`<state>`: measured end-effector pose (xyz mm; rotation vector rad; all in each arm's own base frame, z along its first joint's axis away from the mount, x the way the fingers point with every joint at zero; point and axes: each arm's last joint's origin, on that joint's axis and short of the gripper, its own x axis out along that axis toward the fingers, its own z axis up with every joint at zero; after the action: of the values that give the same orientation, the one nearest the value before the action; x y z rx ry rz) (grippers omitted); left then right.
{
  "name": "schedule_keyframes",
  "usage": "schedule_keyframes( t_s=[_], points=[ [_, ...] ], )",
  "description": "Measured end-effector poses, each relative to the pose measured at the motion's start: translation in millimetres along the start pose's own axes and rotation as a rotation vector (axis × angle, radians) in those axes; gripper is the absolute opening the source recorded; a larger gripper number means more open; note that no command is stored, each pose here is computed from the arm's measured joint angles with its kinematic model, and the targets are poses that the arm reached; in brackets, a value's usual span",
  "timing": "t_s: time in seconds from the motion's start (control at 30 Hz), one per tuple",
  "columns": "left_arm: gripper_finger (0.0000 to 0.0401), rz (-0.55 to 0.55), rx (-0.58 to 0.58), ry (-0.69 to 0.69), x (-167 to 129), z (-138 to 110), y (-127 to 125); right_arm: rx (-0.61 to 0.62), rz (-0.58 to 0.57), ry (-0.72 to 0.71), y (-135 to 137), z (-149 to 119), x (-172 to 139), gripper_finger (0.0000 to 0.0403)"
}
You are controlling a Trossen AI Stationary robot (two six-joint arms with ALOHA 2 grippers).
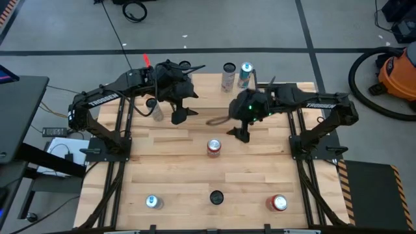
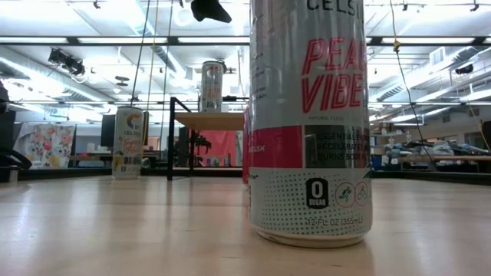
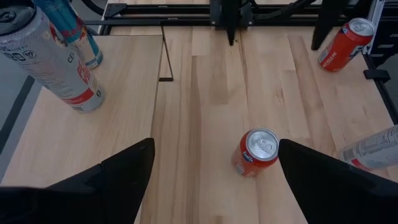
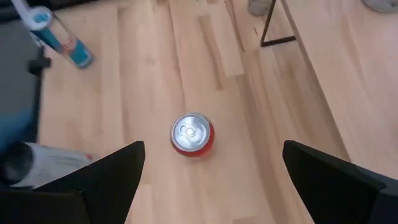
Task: Place canned beverage on shelf
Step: Put the top red soda can on the shelf
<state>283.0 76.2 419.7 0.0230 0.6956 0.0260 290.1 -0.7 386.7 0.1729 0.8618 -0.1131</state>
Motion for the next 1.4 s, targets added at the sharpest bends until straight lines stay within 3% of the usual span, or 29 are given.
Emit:
schedule_keyframes(
  t_s=[0.17, 0.4, 0.93, 1.17, 1.4],
  points=[
    [0.0353, -0.008, 0.017, 0.041, -0.3, -4.0, -0.8, -0.064, -0.058, 0.024, 23.0, -6.3, 6.9, 0.0391],
    [0.0353, -0.031, 0.021, 0.111, -0.3, -10.5, -4.7, -0.039, -0.058, 0.056, 40.9, -10.0, 21.4, 0.0391],
    [0.0353, -0.146, 0.112, 0.279, -0.5, -23.1, -35.1, 0.010, -0.047, 0.149, 44.4, -4.6, 92.8, 0.0391],
    [0.0353, -0.149, 0.100, 0.318, -1.8, -26.8, -34.5, -0.073, -0.133, 0.220, 41.9, -11.2, 112.2, 0.0391],
    [0.0353, -0.160, 0.099, 0.383, 1.1, -37.9, -33.2, -0.099, -0.135, 0.229, 42.1, -15.8, 124.6, 0.0391]
  ],
)
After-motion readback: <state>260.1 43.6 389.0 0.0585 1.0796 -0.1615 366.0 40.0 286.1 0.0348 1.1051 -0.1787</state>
